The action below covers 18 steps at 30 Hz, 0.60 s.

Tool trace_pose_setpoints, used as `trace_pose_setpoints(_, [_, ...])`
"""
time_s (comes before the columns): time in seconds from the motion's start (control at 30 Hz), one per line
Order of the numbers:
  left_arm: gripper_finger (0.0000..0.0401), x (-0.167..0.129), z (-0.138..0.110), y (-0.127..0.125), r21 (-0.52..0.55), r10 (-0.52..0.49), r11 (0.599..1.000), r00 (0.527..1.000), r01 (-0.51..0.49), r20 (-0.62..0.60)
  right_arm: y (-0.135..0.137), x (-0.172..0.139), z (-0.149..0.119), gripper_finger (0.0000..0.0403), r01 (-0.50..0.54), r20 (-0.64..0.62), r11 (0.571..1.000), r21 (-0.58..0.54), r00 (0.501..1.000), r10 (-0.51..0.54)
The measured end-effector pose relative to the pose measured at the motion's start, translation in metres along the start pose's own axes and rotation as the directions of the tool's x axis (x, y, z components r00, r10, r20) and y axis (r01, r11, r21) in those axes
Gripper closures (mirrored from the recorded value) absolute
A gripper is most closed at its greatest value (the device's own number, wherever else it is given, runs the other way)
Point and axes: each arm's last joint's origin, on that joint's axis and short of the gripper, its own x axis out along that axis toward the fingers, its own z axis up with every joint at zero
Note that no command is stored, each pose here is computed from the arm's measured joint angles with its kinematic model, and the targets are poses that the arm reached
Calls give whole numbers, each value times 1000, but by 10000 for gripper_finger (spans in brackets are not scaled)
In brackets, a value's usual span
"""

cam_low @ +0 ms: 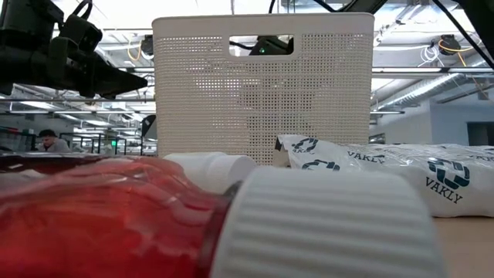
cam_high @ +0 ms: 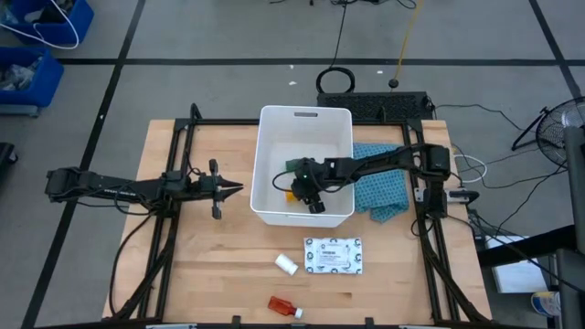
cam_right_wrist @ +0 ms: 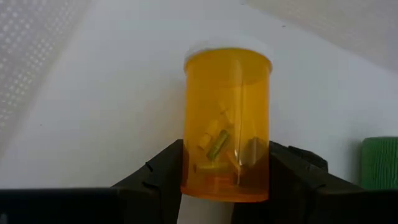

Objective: Pick & place medical supplies in basket/bin
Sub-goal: Put the orange pill bottle into the white bin

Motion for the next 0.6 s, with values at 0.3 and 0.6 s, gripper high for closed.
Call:
trace_pose_setpoints(0.3, [359,0,0,0,-1,0,1000,1000,0,0,0,-1,0,169,3,-6,996,91,1000,-3])
trace_pose_setpoints(0.6, [359,0,0,0,-3,0,1000,1000,0,0,1,-31,14,137,190,-13,980,64,982,-189])
